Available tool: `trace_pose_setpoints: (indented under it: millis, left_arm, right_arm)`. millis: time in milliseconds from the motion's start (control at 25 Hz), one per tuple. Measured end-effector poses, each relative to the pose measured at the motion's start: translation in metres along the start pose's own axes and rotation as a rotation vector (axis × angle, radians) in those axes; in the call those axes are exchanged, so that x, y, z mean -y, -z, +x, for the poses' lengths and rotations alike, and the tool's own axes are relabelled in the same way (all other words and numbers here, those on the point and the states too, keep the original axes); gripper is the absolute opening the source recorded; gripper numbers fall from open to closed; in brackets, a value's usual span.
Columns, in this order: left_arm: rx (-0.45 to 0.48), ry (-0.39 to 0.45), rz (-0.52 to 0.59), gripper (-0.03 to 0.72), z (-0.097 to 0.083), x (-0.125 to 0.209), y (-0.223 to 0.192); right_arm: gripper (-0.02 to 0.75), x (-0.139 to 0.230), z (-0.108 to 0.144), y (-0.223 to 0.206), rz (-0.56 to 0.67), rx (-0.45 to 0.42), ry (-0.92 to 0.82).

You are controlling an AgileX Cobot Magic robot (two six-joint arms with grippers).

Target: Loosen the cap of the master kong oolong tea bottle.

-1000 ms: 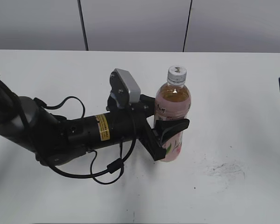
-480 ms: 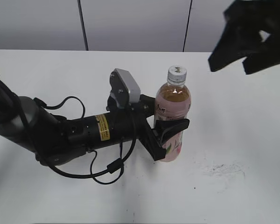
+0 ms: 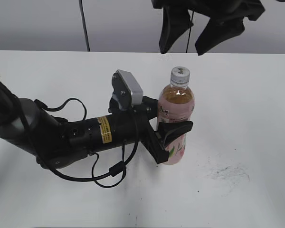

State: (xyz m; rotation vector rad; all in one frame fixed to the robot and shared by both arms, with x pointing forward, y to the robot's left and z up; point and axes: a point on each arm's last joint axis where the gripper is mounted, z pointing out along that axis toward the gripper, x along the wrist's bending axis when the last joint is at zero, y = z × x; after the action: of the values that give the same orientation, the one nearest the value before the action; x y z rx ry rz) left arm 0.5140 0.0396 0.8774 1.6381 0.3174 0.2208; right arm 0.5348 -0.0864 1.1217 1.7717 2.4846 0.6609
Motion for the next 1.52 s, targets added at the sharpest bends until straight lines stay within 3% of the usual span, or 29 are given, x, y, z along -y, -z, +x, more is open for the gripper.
trace_pose_setpoints:
  millis: [280, 600, 1160, 1280, 1320, 1520]
  left_arm:
    - [0.000, 0.000, 0.000, 0.396, 0.000, 0.000, 0.000]
    - [0.000, 0.000, 0.000, 0.396, 0.000, 0.000, 0.000]
    - [0.000, 0.000, 0.001, 0.396, 0.000, 0.000, 0.000]
    - [0.000, 0.000, 0.001, 0.396, 0.000, 0.000, 0.000]
    - [0.000, 0.000, 0.001, 0.396, 0.000, 0.000, 0.000]
    - [0.001, -0.002, 0.002, 0.396, 0.000, 0.000, 0.000]
  right_arm:
    - [0.512, -0.005, -0.003, -0.027, 0.058, 0.034, -0.015]
    - [0.398, -0.006, -0.005, -0.037, 0.081, 0.048, -0.016]
    - [0.382, 0.001, -0.008, -0.048, 0.127, 0.062, -0.021]
    - [0.324, 0.001, -0.008, -0.048, 0.128, 0.059, -0.020]
    - [0.294, 0.001, -0.008, -0.048, 0.128, 0.057, -0.012]
    - [0.290, 0.001, -0.007, -0.048, 0.133, 0.041, 0.137]
